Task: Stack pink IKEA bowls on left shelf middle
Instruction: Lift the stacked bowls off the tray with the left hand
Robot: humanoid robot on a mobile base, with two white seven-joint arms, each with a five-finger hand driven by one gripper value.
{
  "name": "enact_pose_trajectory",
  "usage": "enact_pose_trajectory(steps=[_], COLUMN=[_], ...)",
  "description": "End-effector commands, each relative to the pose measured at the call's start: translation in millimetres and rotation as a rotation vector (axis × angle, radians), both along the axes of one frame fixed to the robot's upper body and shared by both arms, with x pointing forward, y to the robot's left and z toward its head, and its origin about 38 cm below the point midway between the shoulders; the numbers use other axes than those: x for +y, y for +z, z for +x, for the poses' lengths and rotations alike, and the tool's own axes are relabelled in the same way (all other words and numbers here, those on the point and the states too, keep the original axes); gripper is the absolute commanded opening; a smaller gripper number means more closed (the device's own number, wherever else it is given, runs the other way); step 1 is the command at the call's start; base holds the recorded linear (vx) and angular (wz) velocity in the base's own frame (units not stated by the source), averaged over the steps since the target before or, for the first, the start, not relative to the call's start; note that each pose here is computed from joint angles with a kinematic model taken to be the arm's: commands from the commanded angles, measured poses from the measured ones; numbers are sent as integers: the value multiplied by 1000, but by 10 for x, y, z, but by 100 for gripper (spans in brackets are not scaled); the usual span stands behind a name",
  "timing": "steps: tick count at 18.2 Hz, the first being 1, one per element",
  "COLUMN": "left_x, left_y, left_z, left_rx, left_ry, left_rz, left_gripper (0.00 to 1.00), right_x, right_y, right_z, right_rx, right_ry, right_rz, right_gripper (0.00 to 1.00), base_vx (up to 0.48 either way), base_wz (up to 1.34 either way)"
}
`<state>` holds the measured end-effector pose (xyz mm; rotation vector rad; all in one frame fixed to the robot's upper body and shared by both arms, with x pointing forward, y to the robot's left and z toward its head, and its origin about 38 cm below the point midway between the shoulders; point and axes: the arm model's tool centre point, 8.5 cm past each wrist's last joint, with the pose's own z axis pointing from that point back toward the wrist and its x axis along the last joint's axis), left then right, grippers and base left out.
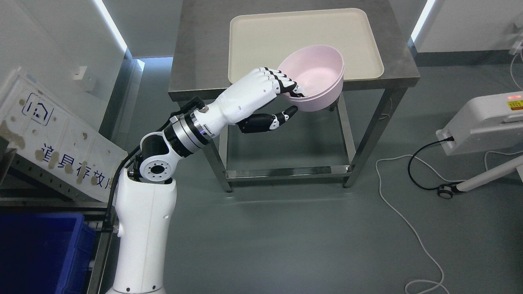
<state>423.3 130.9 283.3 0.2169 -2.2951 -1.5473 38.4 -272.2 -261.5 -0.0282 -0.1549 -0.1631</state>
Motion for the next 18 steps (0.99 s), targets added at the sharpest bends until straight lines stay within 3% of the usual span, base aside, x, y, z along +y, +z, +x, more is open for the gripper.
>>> enact_pose_trajectory(steps=[1,18], left_x=[304,367], left_y=[190,174], left_z=[-184,-217], left_rx=[-81,-60], left_ry=[52,26], left_rz=[-54,-118], left_gripper=[4,5], right_x=[-112,-112], right_y=[11,11], right_z=[3,3], right_rx=[-1,-1], right_ry=[1,1], right_rz=[-18,-18], right_gripper=[100,100], base_vx=[-259,-256], base_wz=[114,50])
